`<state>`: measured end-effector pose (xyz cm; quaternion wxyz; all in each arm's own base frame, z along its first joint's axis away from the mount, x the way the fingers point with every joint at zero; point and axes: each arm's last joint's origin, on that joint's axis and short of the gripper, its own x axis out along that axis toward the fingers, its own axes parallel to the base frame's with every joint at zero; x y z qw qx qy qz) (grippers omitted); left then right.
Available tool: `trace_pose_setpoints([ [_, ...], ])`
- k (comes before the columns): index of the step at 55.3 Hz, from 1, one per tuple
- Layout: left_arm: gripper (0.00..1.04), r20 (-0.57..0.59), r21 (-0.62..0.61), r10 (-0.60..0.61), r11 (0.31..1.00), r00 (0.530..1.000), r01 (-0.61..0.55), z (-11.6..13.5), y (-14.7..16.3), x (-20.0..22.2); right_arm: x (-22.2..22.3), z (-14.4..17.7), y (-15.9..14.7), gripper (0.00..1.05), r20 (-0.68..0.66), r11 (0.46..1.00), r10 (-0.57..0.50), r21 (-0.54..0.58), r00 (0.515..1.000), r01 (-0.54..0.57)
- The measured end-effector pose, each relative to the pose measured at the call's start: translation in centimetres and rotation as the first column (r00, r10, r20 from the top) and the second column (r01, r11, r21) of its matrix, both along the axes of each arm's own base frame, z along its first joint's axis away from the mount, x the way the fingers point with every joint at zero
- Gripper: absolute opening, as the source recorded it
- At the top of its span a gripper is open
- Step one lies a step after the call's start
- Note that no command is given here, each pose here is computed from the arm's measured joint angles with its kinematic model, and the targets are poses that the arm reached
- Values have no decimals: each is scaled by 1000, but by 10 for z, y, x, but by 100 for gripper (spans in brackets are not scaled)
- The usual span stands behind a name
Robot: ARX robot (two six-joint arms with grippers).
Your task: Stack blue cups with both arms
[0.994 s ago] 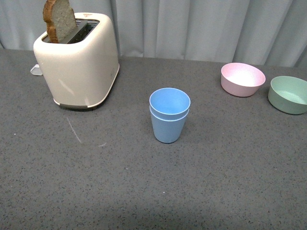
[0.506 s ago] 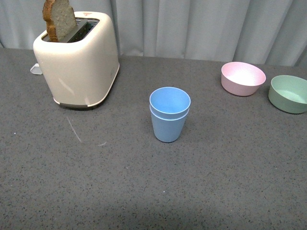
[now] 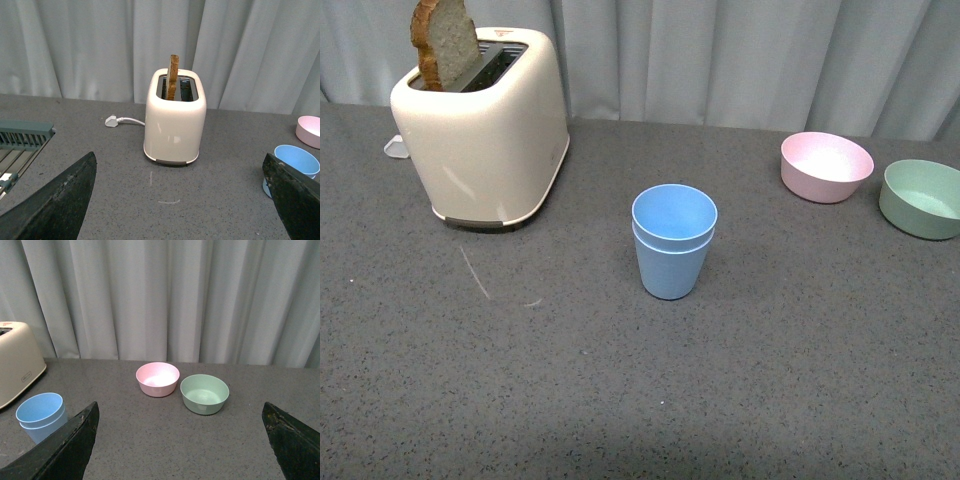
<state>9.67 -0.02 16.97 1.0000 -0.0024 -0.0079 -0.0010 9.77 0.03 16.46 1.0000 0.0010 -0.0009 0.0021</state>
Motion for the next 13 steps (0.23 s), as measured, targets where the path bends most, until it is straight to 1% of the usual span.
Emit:
trace_pose_setpoints([
  [13,98,0,0,0,1000,1000,0,0,0,0,0,0,0,95,0,1000,0,0,1000,0],
])
